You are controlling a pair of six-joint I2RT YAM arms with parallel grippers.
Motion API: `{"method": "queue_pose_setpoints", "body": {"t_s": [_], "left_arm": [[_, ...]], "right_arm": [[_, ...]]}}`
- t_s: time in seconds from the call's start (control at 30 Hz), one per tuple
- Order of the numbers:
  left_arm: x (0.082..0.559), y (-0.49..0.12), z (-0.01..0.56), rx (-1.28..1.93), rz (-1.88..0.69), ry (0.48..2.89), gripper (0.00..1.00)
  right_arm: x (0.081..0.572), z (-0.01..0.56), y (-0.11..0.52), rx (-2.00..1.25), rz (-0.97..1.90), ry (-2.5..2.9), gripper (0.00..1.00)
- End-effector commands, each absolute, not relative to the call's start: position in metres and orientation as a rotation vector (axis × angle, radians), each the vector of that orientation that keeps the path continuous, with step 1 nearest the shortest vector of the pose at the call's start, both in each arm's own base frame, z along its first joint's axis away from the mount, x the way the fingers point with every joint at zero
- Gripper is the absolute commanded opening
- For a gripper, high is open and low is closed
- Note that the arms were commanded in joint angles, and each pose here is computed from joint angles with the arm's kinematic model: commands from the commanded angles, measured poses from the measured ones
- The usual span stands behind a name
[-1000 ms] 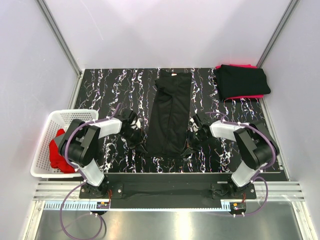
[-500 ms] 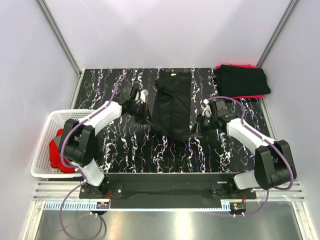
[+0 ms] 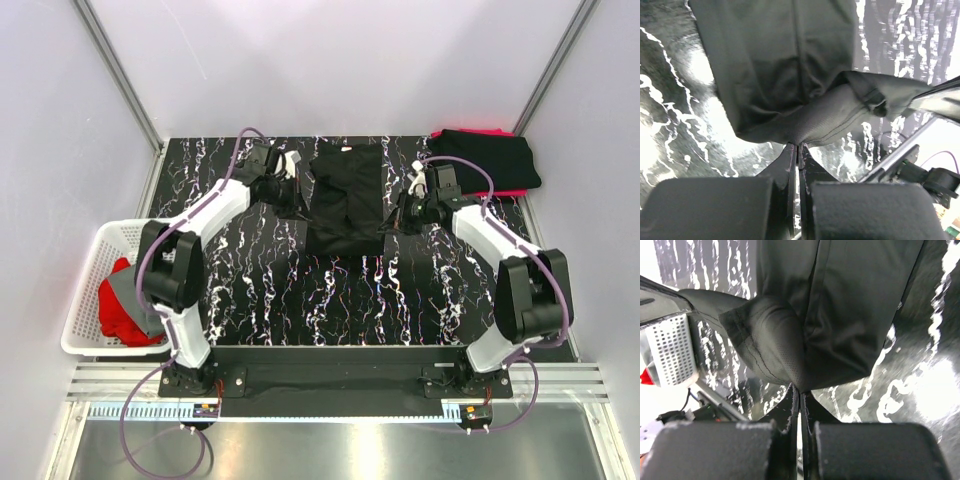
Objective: Fold and stack the t-shirts
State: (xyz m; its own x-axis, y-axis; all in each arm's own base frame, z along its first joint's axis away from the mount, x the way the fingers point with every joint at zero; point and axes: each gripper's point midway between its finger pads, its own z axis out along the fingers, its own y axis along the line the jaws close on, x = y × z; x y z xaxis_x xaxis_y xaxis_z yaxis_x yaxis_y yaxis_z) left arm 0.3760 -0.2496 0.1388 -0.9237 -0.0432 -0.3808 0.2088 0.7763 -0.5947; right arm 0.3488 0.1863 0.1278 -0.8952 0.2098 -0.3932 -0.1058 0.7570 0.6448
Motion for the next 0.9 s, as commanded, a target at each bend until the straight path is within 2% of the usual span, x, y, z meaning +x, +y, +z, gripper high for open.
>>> {"method": "queue_pose_setpoints", "body": {"t_s": [0.0, 0.23, 0.63, 0.67, 0.7, 0.73, 0.77, 0.8, 0.87], "left_arm": [[0.403, -0.248, 0.145, 0.17, -0.873, 2.529, 0.0], [0.448, -0.252, 0.141, 0.202, -0.809, 2.471, 0.0], [0.488, -0.25, 0.107, 0.199, -0.709, 2.472, 0.0], [0.492, -0.248, 0.105, 0.21, -0.688, 2.467, 0.13], [0.496, -0.248, 0.103, 0.218, -0.667, 2.46, 0.25], [0.504, -0.245, 0.104, 0.224, -0.627, 2.446, 0.35], [0.507, -0.242, 0.107, 0.237, -0.6, 2.434, 0.39], [0.51, -0.239, 0.11, 0.247, -0.573, 2.424, 0.48], [0.511, -0.231, 0.128, 0.235, -0.526, 2.396, 0.53]], "right_arm": [[0.383, 0.137, 0.179, 0.013, 0.891, 2.418, 0.0], [0.429, 0.133, 0.173, 0.0, 0.854, 2.382, 0.0], [0.492, 0.104, 0.175, -0.043, 0.81, 2.383, 0.0], [0.493, 0.1, 0.175, -0.04, 0.803, 2.39, 0.05], [0.493, 0.097, 0.174, -0.036, 0.796, 2.4, 0.17], [0.493, 0.096, 0.171, -0.028, 0.77, 2.405, 0.36], [0.492, 0.095, 0.168, -0.02, 0.754, 2.411, 0.41], [0.49, 0.104, 0.164, -0.016, 0.732, 2.402, 0.44], [0.478, 0.107, 0.16, -0.009, 0.734, 2.413, 0.48]]}}
